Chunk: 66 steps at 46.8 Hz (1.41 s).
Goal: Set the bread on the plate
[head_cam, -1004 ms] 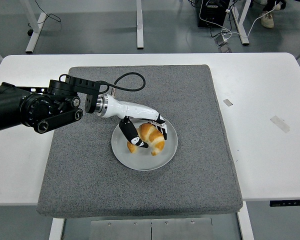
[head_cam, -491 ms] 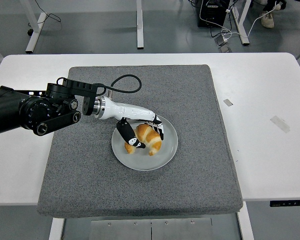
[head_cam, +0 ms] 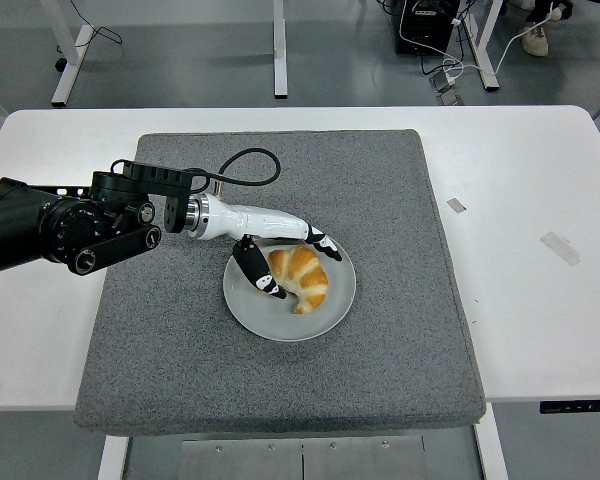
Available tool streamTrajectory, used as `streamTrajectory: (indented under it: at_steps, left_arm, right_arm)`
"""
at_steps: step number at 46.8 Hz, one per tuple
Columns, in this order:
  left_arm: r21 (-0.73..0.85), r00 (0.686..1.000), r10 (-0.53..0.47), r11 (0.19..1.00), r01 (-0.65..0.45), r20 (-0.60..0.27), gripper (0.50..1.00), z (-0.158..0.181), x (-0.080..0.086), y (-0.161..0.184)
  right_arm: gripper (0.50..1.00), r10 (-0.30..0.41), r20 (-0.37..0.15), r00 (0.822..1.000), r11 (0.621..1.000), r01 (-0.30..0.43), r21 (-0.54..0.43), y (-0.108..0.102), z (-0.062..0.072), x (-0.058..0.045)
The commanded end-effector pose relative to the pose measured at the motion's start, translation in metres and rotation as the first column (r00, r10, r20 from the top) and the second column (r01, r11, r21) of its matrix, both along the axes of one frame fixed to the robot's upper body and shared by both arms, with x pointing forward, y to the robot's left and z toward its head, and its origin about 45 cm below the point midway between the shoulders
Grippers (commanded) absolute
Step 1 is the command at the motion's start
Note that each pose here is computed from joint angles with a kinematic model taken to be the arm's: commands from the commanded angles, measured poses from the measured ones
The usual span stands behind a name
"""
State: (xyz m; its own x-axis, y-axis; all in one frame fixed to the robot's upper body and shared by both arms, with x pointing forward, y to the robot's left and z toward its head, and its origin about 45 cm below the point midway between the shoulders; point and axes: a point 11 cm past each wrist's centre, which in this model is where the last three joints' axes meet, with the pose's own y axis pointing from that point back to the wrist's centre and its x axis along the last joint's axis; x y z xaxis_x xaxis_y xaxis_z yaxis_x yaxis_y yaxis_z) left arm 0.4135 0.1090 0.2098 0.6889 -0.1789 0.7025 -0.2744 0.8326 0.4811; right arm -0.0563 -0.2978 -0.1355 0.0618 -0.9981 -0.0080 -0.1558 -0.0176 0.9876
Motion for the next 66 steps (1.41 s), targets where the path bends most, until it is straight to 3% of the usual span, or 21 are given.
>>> streamTrajectory:
  at_steps: [1, 15, 23, 28, 33, 42, 51, 55, 59, 66]
  left_arm:
    - [-0.012, 1.000, 0.010, 1.000, -0.010, 0.001, 0.955, 0.001, 0.001, 0.000]
    - [-0.161, 0.989, 0.127, 0.977, -0.138, -0.075, 0.984, 0.011, 0.011, 0.000]
    - [-0.344, 0.938, 0.275, 0.877, -0.335, -0.212, 0.986, 0.023, 0.027, 0.008]
    - [-0.449, 0.887, 0.336, 0.771, -0.453, -0.318, 0.986, 0.034, 0.038, 0.013]
    - [-0.527, 0.806, 0.384, 0.614, -0.588, -0.451, 0.986, 0.036, 0.048, 0.028]
    - [-0.588, 0.685, 0.386, 0.353, -0.728, -0.618, 0.986, 0.032, 0.056, 0.052]
    - [-0.470, 0.469, 0.356, 0.090, -0.878, -0.808, 0.986, 0.016, 0.063, 0.090]
    - [-0.424, 0.398, 0.303, -0.022, -0.905, -0.866, 0.986, 0.012, 0.064, 0.106]
    - [-0.399, 0.363, 0.248, -0.116, -0.909, -0.898, 0.986, 0.011, 0.066, 0.119]
    - [-0.375, 0.345, 0.161, -0.227, -0.899, -0.925, 0.986, 0.014, 0.067, 0.127]
  right_arm:
    - [1.000, 0.000, 0.000, 1.000, 1.000, 0.000, 0.000, 0.000, 0.000, 0.000]
    - [1.000, 0.000, 0.000, 1.000, 1.000, 0.000, -0.002, -0.001, 0.000, 0.000]
    - [1.000, 0.001, 0.000, 1.000, 1.000, -0.001, 0.000, 0.000, 0.000, 0.000]
    - [1.000, 0.001, 0.000, 1.000, 1.000, -0.001, 0.000, 0.000, 0.000, 0.000]
    - [1.000, 0.001, 0.000, 1.000, 1.000, -0.001, 0.000, 0.000, 0.000, 0.000]
    - [1.000, 0.004, -0.001, 1.000, 1.000, -0.004, 0.000, 0.000, 0.000, 0.000]
    - [1.000, 0.007, -0.001, 1.000, 1.000, -0.007, 0.001, 0.000, 0.000, 0.000]
    - [1.000, 0.006, -0.001, 1.000, 1.000, -0.006, 0.001, 0.000, 0.000, 0.000]
    - [1.000, 0.006, -0.001, 1.000, 1.000, -0.006, 0.001, 0.000, 0.000, 0.000]
    - [1.000, 0.007, -0.001, 1.000, 1.000, -0.007, 0.002, 0.001, 0.000, 0.000]
